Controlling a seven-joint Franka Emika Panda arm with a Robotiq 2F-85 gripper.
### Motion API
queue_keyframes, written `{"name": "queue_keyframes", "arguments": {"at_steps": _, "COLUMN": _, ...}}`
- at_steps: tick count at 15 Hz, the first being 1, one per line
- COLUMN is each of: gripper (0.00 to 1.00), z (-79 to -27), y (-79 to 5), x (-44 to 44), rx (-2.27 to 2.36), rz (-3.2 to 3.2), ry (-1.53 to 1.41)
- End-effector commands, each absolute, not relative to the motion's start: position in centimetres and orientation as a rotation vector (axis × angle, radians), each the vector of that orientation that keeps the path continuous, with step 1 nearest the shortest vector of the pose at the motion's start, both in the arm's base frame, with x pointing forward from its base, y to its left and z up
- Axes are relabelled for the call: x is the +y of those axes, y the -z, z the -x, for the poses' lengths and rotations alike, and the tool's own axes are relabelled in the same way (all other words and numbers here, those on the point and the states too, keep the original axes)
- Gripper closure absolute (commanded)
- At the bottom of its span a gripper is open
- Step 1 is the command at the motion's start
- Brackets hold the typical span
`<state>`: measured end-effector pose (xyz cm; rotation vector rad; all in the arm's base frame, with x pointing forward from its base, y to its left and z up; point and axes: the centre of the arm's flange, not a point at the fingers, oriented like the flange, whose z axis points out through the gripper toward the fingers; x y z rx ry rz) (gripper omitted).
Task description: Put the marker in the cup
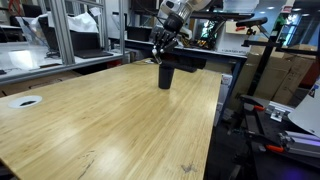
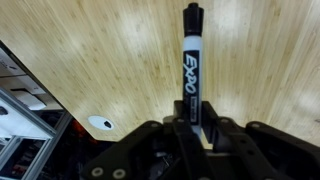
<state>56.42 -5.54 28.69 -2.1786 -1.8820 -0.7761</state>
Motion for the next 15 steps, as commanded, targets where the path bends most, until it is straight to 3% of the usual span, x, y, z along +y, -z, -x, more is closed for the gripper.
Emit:
{"name": "queue_keyframes", "arguments": {"at_steps": 1, "gripper": 0.95, "z": -56.4, "y": -29.2, "x": -5.8, "rx": -1.850, "rz": 2.199, "ry": 0.800}}
{"name": "queue_keyframes", "arguments": {"at_steps": 7, "gripper": 0.95, "z": -56.3, "y": -29.0, "x": -6.3, "rx": -1.804, "rz": 2.273, "ry": 0.737}}
{"name": "queue_keyframes", "arguments": {"at_steps": 9, "gripper": 0.95, "z": -53.5, "y": -27.8, "x": -10.4, "rx": -1.778, "rz": 2.325, "ry": 0.763}}
{"name": "queue_keyframes", "arguments": {"at_steps": 10, "gripper": 0.55, "z": -52.5, "y": -27.6, "x": -11.1, "rx": -1.806, "rz": 2.289, "ry": 0.742}}
{"name": "queue_keyframes", "arguments": {"at_steps": 11, "gripper": 0.54, "z": -50.9, "y": -26.2, "x": -10.5, "rx": -1.857, "rz": 2.302, "ry": 0.698}}
{"name": "queue_keyframes", "arguments": {"at_steps": 14, "gripper": 0.34, "z": -48.0, "y": -23.8, "x": -9.6, "rx": -1.971, "rz": 2.276, "ry": 0.567}}
{"name": "queue_keyframes", "arguments": {"at_steps": 15, "gripper": 0.51, "z": -49.5, "y": -23.0, "x": -10.4, "rx": -1.879, "rz": 2.275, "ry": 0.581}}
